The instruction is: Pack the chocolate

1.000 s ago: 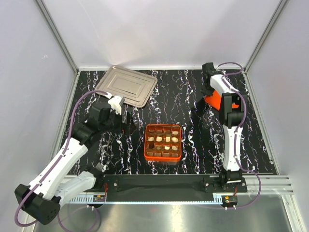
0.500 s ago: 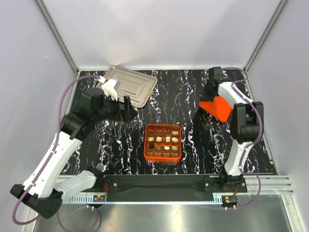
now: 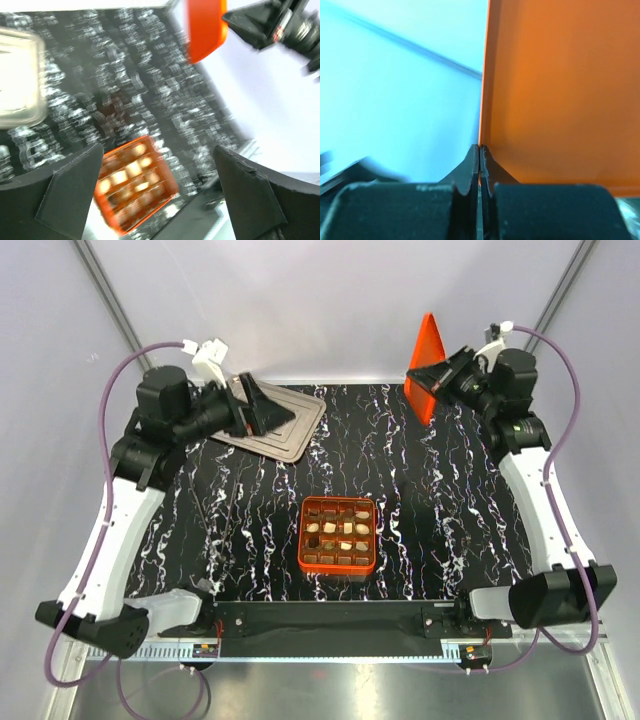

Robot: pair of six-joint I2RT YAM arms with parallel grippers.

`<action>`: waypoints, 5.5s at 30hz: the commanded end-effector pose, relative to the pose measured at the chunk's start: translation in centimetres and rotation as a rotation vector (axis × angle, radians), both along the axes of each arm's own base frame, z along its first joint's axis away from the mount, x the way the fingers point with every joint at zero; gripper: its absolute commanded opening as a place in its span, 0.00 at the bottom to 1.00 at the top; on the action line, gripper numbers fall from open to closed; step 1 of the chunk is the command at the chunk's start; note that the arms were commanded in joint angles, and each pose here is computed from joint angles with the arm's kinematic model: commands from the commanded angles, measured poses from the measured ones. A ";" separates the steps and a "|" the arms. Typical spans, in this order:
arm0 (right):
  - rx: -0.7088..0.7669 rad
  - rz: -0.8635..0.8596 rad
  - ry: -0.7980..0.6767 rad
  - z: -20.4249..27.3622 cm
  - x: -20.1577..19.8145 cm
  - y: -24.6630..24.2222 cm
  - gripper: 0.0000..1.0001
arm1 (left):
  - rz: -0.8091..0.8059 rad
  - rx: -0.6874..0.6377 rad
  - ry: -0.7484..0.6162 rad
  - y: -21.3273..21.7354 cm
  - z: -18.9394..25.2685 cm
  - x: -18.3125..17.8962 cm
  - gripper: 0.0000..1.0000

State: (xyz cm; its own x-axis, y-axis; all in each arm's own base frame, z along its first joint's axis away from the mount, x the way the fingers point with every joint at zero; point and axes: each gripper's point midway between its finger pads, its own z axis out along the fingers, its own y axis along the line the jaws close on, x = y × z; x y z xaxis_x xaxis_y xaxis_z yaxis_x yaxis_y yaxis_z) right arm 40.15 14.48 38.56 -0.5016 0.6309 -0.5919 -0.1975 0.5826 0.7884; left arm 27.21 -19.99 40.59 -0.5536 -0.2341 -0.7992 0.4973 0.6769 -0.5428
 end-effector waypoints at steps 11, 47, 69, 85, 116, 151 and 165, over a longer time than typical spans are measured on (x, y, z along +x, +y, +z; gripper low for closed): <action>0.507 0.410 -0.449 19.6 -10.3 3.7 0.00 | -0.476 -0.551 -0.070 -5.3 9.9 3.2 0.99; 0.716 0.675 -0.450 21.8 -15.5 6.4 0.00 | -0.739 -0.786 -0.031 -15.3 10.4 7.5 0.98; 0.378 0.456 -0.222 9.6 -10.2 7.1 0.00 | -0.784 -0.862 -0.007 -9.9 11.6 4.1 0.40; 0.170 0.339 -0.174 5.0 -8.7 6.1 0.46 | -0.741 -0.752 0.051 -8.7 8.8 3.6 0.12; 0.336 0.550 0.005 -7.3 -15.6 7.3 0.00 | 0.022 -0.040 0.254 4.2 -11.8 2.9 0.76; 0.306 0.648 0.282 -21.2 -17.7 14.5 0.02 | -0.065 -0.024 0.426 1.0 -24.3 -3.6 0.79; 0.216 0.659 0.338 -24.1 -17.7 14.6 0.07 | -0.129 -0.021 0.479 -2.0 -27.2 -4.9 0.78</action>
